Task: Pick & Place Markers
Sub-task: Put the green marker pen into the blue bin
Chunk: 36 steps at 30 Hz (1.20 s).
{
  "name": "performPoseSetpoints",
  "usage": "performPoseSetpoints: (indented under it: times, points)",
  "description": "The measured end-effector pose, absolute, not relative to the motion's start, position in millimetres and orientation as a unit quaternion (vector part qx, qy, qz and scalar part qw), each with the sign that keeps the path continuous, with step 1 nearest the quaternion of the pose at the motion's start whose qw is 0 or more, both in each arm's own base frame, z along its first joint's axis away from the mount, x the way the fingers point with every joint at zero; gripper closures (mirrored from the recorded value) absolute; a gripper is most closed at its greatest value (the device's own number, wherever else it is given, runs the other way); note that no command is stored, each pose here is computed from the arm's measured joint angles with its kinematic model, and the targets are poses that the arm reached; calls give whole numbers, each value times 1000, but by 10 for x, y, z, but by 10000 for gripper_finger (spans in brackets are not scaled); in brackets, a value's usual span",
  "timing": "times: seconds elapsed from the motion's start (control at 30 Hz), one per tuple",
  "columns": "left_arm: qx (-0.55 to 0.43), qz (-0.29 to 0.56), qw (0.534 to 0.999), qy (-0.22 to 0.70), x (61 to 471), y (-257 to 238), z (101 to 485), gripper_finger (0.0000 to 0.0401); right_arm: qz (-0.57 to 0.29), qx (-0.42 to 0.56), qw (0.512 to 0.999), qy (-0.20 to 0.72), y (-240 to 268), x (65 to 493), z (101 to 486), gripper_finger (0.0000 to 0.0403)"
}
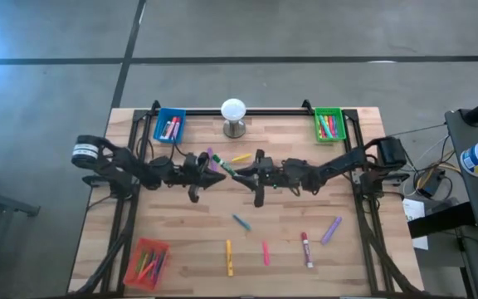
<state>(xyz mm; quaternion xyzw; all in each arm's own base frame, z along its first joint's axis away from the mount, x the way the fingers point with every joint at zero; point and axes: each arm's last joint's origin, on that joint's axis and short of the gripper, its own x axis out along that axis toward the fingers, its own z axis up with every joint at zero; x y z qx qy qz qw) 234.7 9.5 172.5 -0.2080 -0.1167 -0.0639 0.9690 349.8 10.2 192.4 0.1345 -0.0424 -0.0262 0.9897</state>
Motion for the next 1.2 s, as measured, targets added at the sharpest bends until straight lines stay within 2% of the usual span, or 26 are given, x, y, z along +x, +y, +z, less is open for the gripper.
performPoseSetpoints:
  times: [0.13, 0.4, 0.57, 0.7, 1.1, 1.2]
  points:
    - [-215, -70, 965, -131, 2455, 102, 1864, 388, -16, 116, 992, -37, 104, 3495, 1917, 332]
    - [-188, -63, 970, -143, 2503, 104, 2032, 314, -11, 105, 993, -52, 104, 3449, 2003, 332]
    - [-182, -33, 971, -155, 2468, 122, 2105, 287, 3, 103, 994, -48, 113, 3448, 1998, 332]
    - [-171, -7, 973, -152, 2454, 133, 2124, 282, 7, 103, 994, -45, 113, 3448, 1989, 332]
    - [-115, -29, 975, -189, 2482, 123, 2327, 282, 15, 103, 994, -26, 126, 3450, 1954, 332]
    - [-114, -30, 975, -188, 2496, 123, 2341, 293, 15, 103, 994, -24, 126, 3451, 1948, 326]
